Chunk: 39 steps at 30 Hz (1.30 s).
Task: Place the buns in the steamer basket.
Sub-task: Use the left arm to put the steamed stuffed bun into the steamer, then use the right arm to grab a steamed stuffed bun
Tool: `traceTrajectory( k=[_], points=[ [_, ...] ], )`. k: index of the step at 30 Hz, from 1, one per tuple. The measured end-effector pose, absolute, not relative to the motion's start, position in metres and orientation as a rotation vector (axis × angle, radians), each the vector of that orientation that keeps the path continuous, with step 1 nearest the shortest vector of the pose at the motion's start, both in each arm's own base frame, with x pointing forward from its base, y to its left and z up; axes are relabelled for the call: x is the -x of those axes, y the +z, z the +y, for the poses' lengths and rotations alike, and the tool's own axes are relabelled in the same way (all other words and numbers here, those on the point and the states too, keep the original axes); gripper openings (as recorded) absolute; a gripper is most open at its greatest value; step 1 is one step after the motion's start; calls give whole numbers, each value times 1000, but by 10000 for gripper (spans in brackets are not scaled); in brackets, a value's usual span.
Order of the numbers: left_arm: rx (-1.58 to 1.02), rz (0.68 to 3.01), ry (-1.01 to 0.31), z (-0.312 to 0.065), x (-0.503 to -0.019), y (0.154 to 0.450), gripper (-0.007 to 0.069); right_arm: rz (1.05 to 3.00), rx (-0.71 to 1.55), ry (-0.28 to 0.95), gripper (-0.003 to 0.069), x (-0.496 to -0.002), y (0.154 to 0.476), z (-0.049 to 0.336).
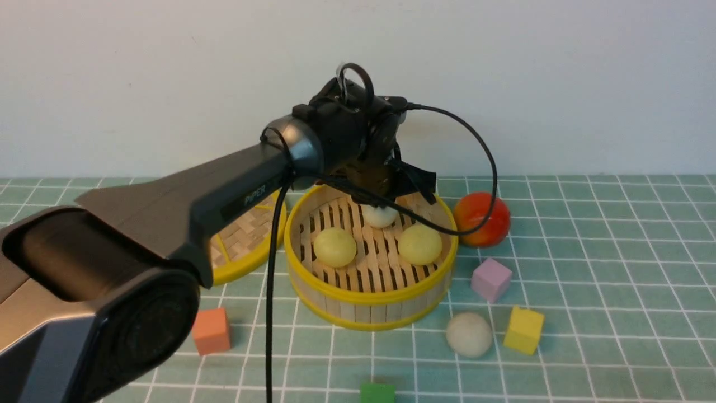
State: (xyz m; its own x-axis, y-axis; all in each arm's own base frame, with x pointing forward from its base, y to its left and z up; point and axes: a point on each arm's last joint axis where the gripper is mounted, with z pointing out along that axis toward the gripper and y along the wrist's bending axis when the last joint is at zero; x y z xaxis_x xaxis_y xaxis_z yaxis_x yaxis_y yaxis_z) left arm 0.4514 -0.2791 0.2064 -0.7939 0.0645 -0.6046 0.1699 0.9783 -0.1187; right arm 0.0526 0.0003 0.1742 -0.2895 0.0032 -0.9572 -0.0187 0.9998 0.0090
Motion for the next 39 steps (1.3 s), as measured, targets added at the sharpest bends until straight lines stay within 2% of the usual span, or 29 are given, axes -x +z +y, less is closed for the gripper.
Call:
traceTrajectory(
  k=[3, 7, 11, 14, 18, 19, 21, 22, 23, 26, 27, 28, 30, 31, 32, 33, 34, 35, 37, 39],
  points=[
    [-172, 2471, -216, -279, -453, 205, 52, 1864, 11, 21, 240, -53, 174, 0],
    [-173, 2465, -205, -279, -453, 206, 149, 1864, 11, 21, 240, -53, 174, 0],
    [-135, 2499, -193, -276, -450, 211, 339, 1864, 11, 21, 240, -53, 174, 0],
    [-130, 2522, -179, -270, -441, 233, 464, 1864, 11, 21, 240, -53, 174, 0],
    [-211, 2538, -167, -261, -424, 272, 504, 1864, 11, 21, 240, -53, 174, 0],
    [-275, 2543, -162, -255, -412, 296, 501, 1864, 11, 21, 240, -53, 174, 0],
    [-303, 2545, -162, -246, -398, 322, 487, 1864, 11, 21, 240, -53, 174, 0],
    [-302, 2531, -165, -237, -385, 347, 465, 1864, 11, 21, 240, -53, 174, 0],
    [-300, 2536, -161, -235, -382, 350, 465, 1864, 11, 21, 240, -53, 174, 0],
    [-256, 2446, -159, -207, -346, 414, 368, 1864, 11, 21, 240, -53, 174, 0],
    [-249, 2427, -167, -203, -341, 422, 361, 1864, 11, 21, 240, -53, 174, 0],
    [-211, 2354, -194, -188, -321, 452, 304, 1864, 11, 21, 240, -53, 174, 0],
    [-173, 2293, -226, -172, -298, 478, 242, 1864, 11, 21, 240, -53, 174, 0],
    [-138, 2245, -260, -157, -275, 497, 185, 1864, 11, 21, 240, -53, 174, 0],
    [-113, 2219, -284, -146, -259, 507, 153, 1864, 11, 21, 240, -53, 174, 0],
    [-111, 2226, -282, -147, -260, 505, 146, 1864, 11, 21, 240, -53, 174, 0],
    [-75, 2197, -314, -129, -233, 516, 78, 1864, 11, 21, 240, -53, 174, 0],
    [-52, 2175, -336, -117, -215, 522, 57, 1864, 11, 21, 240, -53, 174, 0],
    [-25, 2174, -350, -98, -185, 518, 1, 1864, 11, 21, 240, -53, 174, 0],
    [-3, 2178, -360, -79, -156, 508, -14, 1864, 11, 21, 240, -53, 174, 0]
  ],
)
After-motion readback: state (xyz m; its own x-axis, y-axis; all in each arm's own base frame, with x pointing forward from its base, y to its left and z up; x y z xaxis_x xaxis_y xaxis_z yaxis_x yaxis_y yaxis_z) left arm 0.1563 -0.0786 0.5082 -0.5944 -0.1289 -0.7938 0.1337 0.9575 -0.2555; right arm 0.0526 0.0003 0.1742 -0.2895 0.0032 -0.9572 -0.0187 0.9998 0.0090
